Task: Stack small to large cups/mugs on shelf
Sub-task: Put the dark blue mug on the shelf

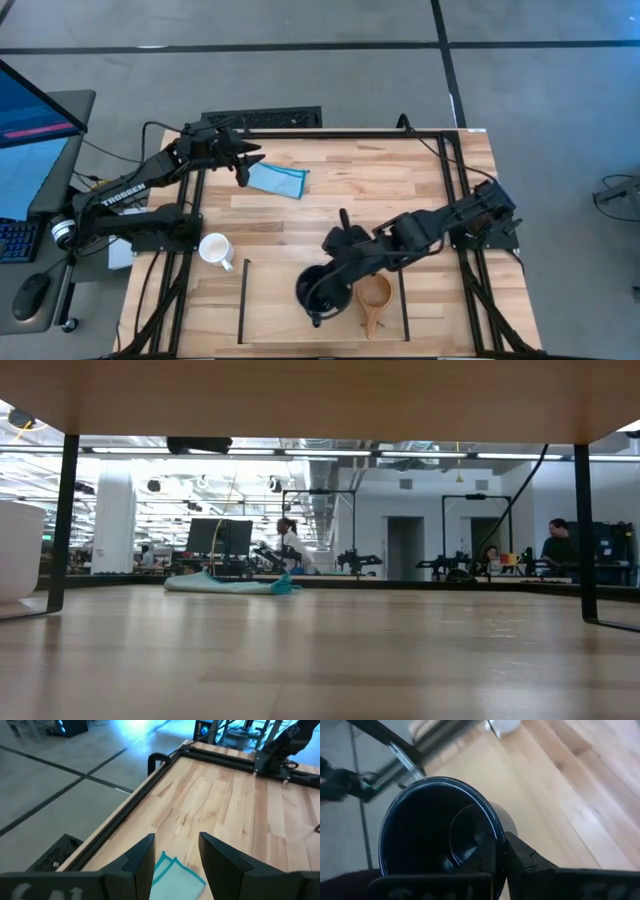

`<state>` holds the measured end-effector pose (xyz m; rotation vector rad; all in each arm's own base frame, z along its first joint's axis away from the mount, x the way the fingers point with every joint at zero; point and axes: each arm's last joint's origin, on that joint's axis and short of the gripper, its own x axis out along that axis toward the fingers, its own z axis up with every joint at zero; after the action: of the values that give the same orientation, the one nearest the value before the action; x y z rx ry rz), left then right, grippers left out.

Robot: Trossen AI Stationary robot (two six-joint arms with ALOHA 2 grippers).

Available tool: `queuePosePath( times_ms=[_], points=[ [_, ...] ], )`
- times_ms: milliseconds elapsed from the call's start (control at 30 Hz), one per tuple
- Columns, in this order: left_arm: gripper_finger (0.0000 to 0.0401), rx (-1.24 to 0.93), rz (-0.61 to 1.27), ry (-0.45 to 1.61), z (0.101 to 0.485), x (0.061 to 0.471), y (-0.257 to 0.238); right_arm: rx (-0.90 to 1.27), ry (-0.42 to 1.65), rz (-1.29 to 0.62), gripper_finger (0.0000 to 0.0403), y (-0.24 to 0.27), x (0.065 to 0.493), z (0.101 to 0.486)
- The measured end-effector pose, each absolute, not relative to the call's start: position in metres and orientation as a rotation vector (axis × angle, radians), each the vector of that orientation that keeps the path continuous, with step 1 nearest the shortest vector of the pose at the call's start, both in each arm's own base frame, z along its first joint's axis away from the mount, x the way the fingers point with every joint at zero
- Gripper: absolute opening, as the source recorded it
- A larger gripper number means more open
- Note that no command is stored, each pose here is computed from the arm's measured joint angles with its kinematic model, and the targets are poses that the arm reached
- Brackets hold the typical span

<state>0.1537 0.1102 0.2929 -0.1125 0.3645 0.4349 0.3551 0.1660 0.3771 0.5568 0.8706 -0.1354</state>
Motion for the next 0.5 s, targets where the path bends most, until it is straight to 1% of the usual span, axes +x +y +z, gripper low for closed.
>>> queuePosePath(
  times_ms=[200,500],
  points=[
    [0.0142,-0.113,0.430,0.407,0.289,0.152,0.109,0.562,0.910,-0.152,0.0029,0.168,0.359,0.368],
    [0.0142,-0.133,0.427,0.457,0.283,0.151,0.108,0.622,0.911,-0.134,0.0029,0.179,0.355,0.370]
  ],
)
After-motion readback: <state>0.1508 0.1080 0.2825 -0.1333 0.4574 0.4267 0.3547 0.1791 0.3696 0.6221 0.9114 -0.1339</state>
